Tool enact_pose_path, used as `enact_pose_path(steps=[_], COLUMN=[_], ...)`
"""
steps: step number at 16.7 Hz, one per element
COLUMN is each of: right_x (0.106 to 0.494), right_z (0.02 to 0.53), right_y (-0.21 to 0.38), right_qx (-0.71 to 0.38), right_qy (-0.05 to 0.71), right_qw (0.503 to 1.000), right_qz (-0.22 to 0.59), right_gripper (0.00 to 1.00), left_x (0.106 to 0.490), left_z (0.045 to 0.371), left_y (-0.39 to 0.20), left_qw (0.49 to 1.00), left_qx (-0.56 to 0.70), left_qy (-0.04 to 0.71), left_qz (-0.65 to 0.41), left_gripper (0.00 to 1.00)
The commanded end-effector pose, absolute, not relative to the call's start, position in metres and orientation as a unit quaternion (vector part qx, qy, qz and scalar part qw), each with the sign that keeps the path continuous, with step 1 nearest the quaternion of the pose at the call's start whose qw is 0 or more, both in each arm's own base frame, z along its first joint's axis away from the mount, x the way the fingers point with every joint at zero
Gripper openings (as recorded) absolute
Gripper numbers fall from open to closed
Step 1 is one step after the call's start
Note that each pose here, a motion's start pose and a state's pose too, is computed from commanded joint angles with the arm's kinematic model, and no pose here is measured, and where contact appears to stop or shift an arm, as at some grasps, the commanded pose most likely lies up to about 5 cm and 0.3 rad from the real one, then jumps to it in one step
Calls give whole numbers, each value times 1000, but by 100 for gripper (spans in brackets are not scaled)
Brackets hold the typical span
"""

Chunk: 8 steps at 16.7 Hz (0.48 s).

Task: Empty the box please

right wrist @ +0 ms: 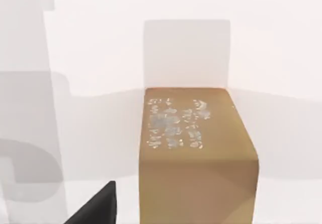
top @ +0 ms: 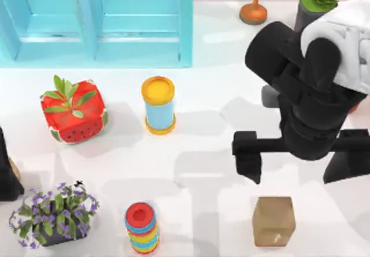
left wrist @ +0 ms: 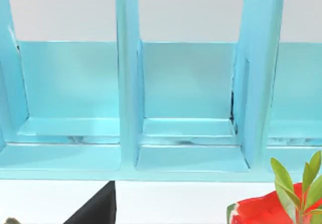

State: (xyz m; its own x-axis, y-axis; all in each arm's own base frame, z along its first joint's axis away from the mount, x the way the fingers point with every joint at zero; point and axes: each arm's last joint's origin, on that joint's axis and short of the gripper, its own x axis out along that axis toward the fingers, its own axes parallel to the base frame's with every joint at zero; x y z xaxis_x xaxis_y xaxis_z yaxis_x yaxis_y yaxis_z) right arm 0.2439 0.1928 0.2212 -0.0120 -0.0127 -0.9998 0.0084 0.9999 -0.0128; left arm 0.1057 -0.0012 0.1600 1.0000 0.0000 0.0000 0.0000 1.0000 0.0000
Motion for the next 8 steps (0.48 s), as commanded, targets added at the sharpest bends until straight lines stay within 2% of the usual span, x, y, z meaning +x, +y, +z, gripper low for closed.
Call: enact_pose_path(steps=[4, 8], right_x=[308, 360], right_z=[230, 236], right_y=[135, 18], right_qx=[2, 13], right_qy=[719, 729], right_qw=[695, 685], right_qz=[-12, -10], right_gripper=[100, 100], left_x=[106, 106], left_z=[160, 160], left_y=[-1, -1], left_qw=[1000, 1000], left_qx=[0, 0], left_qy=[0, 0], left_qz=[0, 0], left_gripper=[100, 100])
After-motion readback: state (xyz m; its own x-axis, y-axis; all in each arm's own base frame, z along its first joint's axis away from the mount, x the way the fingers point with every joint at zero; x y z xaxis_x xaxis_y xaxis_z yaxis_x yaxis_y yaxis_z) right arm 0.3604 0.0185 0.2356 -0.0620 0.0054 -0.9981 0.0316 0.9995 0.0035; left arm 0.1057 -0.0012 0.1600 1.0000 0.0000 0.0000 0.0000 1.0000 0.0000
